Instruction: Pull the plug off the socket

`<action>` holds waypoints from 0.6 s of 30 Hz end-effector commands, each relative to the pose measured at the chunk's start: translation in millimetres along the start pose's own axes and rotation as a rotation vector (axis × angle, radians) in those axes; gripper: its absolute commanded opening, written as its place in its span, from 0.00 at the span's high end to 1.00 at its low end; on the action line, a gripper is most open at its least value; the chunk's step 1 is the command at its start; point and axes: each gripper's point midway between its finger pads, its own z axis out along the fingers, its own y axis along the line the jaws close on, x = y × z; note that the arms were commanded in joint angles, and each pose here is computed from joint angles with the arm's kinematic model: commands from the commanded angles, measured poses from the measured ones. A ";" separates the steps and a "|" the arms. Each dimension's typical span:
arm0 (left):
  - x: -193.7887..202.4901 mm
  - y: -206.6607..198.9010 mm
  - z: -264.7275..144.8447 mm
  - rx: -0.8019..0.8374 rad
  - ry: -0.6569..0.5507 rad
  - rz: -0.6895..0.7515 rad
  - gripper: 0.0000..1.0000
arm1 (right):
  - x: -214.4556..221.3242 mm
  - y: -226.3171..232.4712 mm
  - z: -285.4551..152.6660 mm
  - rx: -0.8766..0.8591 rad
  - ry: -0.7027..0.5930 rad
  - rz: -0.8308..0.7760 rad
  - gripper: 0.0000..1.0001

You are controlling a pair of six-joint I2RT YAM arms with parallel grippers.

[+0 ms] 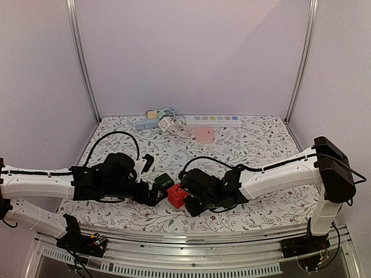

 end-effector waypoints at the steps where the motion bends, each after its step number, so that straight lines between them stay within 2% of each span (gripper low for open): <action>1: -10.1 -7.3 9.8 0.032 -0.061 0.098 0.03 | -12.0 4.0 -25.1 -0.085 -0.017 0.030 1.00; 13: 0.8 -26.6 35.0 0.038 -0.003 0.210 0.03 | -17.1 12.9 -63.5 -0.219 0.006 0.055 1.00; 18: -0.1 -46.1 33.5 0.129 -0.017 0.231 0.02 | -19.0 17.5 -70.3 -0.251 0.014 0.036 1.00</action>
